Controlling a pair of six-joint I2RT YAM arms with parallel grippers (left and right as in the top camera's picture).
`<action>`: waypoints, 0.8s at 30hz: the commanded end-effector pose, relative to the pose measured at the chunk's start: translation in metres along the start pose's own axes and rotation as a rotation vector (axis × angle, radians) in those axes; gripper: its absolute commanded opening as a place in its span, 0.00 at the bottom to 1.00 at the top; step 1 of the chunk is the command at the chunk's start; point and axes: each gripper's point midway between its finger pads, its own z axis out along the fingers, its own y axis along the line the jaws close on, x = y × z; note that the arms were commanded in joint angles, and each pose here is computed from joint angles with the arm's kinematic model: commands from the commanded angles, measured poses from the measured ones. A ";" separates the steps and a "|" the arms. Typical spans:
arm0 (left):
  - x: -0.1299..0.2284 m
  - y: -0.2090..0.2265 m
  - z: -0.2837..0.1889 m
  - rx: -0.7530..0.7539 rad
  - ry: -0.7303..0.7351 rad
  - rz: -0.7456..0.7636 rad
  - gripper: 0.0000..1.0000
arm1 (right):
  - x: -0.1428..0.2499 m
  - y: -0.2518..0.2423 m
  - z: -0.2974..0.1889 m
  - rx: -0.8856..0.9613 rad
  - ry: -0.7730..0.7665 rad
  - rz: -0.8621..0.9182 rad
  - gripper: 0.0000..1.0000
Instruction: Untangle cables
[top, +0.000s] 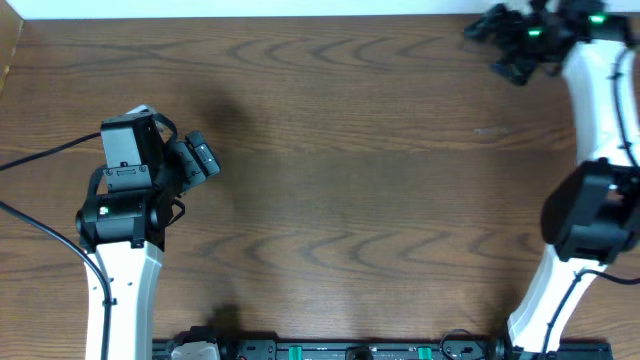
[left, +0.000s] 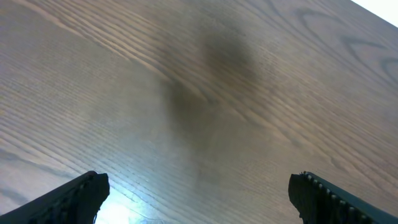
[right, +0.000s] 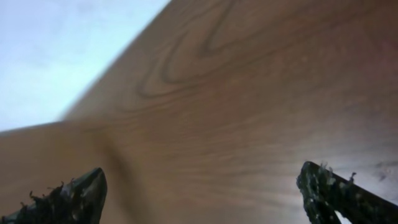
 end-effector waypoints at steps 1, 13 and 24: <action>-0.002 -0.001 -0.004 0.001 -0.009 0.018 0.98 | -0.004 -0.006 0.007 0.239 -0.117 -0.193 0.97; -0.002 -0.001 -0.004 0.001 -0.008 0.017 0.98 | -0.001 0.053 -0.015 0.558 -0.389 -0.561 0.99; 0.002 0.002 -0.004 -0.009 0.010 0.019 0.98 | 0.034 0.104 -0.095 0.468 -0.456 -0.575 0.99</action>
